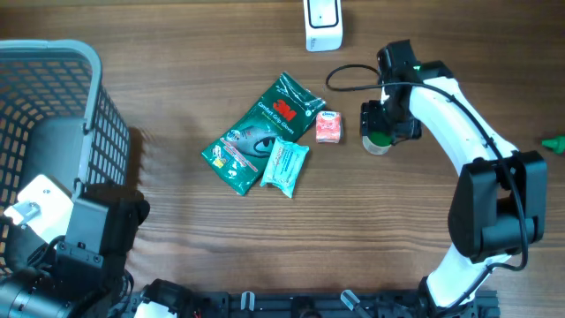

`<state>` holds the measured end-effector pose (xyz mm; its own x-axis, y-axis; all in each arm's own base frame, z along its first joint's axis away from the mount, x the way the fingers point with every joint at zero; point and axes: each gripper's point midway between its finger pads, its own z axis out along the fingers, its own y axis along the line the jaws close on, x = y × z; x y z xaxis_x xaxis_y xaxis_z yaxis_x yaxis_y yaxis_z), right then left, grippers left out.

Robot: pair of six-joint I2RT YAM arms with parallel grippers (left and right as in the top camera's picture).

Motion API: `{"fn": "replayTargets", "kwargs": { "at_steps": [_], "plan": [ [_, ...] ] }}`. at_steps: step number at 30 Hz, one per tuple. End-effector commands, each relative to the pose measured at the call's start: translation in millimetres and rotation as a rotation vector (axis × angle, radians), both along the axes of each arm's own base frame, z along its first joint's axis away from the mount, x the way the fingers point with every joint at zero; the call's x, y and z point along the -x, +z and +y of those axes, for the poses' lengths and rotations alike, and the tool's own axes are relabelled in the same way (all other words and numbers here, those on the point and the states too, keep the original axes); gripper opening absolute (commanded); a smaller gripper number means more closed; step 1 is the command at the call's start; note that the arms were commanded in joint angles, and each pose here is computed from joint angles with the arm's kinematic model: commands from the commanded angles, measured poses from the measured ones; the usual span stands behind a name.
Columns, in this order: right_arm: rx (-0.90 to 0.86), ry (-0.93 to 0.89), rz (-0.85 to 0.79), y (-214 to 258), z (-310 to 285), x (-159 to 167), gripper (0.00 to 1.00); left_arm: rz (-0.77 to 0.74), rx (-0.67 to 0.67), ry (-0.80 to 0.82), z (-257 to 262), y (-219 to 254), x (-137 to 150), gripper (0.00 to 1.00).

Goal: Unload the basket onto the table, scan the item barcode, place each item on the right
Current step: 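Lift the green-capped jar off the glove pack and carry it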

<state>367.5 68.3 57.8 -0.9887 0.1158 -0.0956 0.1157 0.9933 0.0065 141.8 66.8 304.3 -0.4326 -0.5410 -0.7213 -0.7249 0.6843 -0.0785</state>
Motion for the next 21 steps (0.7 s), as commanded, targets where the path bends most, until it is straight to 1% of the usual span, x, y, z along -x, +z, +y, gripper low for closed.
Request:
{"fn": "replayTargets", "kwargs": {
  "at_steps": [1, 4, 5, 7, 8, 9, 12, 13, 15, 18, 21],
  "plan": [
    [-0.153, -0.156, 0.005, 21, 23, -5, 0.99, -0.014, -0.005, 0.023, 3, 2, 1, 1.0],
    [-0.154, -0.148, -0.011, 49, 24, -11, 1.0, -0.014, -0.005, 0.023, 3, 2, 1, 1.0],
    [-0.125, -0.151, -0.025, 60, 19, -14, 1.0, -0.014, -0.005, 0.023, 3, 2, 1, 1.0],
    [0.049, -0.153, -0.126, 82, -12, -31, 1.0, -0.014, -0.005, 0.023, 3, 2, 1, 1.0],
    [0.129, -0.07, -0.164, 84, -23, -40, 1.0, -0.014, -0.005, 0.023, 3, 2, 1, 1.0],
    [0.15, -0.027, -0.169, 82, -25, -43, 1.0, -0.014, -0.005, 0.023, 3, 2, 1, 1.0],
    [0.121, 0.182, -0.143, 62, -14, -41, 1.0, -0.014, -0.005, 0.023, 3, 2, 1, 1.0],
    [0.101, 0.245, -0.118, 52, -9, -35, 1.0, -0.014, -0.005, 0.023, 3, 2, 1, 1.0],
    [0.006, 0.354, -0.044, 25, 6, -13, 1.0, -0.014, -0.005, 0.023, 3, 2, 1, 1.0],
    [-0.011, 0.395, -0.035, -3, 8, -4, 1.0, -0.014, -0.005, 0.023, 3, 2, 1, 1.0],
    [-0.01, 0.415, -0.015, -19, 8, -6, 1.0, -0.014, -0.005, 0.023, 3, 2, 1, 1.0]
  ]
}}
